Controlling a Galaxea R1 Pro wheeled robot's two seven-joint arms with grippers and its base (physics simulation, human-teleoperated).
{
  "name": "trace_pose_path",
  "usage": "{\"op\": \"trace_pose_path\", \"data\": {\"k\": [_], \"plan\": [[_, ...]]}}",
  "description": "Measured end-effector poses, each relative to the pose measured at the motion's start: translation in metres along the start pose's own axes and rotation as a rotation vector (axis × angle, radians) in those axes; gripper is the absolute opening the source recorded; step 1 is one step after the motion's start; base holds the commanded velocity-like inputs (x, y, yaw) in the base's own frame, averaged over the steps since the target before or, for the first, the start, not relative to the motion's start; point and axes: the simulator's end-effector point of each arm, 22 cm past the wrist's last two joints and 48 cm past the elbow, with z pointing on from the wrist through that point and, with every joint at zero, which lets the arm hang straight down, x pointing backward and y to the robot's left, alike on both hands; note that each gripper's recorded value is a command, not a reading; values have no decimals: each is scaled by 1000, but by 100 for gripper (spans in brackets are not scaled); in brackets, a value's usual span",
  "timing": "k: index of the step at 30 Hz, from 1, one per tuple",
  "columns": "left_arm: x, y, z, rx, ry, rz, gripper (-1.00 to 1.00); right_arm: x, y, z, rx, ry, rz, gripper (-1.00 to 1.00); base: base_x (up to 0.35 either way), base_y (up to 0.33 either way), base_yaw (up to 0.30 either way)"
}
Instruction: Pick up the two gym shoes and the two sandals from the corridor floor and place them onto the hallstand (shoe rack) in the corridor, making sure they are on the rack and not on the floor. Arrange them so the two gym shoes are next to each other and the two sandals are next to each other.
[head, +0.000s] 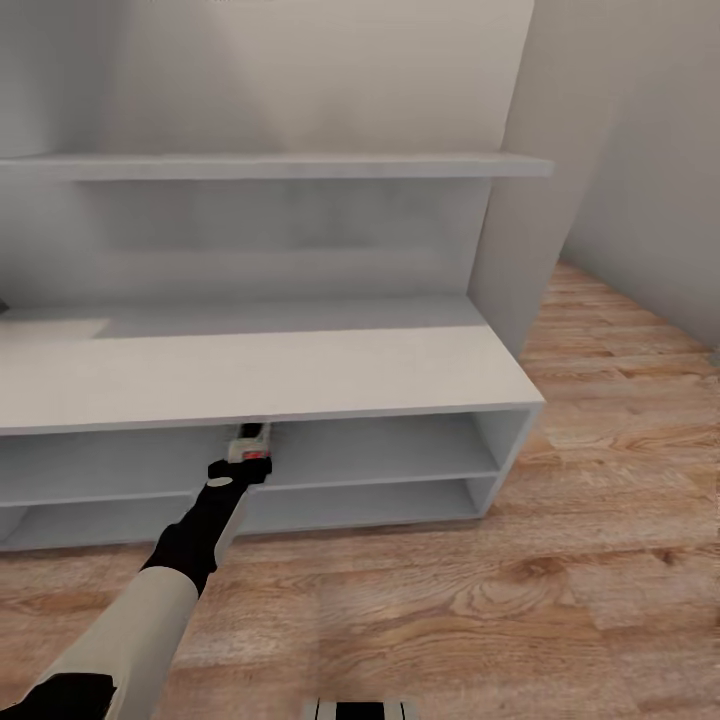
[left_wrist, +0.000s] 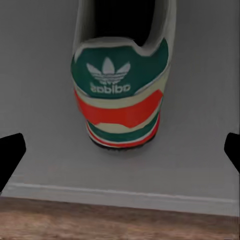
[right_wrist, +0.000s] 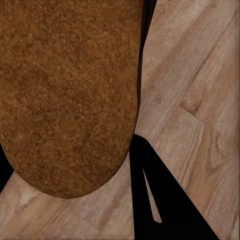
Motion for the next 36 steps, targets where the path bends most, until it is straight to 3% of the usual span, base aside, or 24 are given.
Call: {"op": "trace_pose_path", "data": {"k": [5,11,31,36], "plan": [[0,0,0,0,0,0,100,0,0,0,0,0,1,-100,-333,0,0],[-11,0,0,0,-50,-11,100,0,0,0,0,0,0,-100,-293,0,0],[-6,10,1,-13,-46,-3,100,-1,0,-1,1,-4,1,-100,-34,0,0],[9,13,3,-17,-12,5,100,-1,0,0,1,-3,0,-100,-227,66,0]]}}
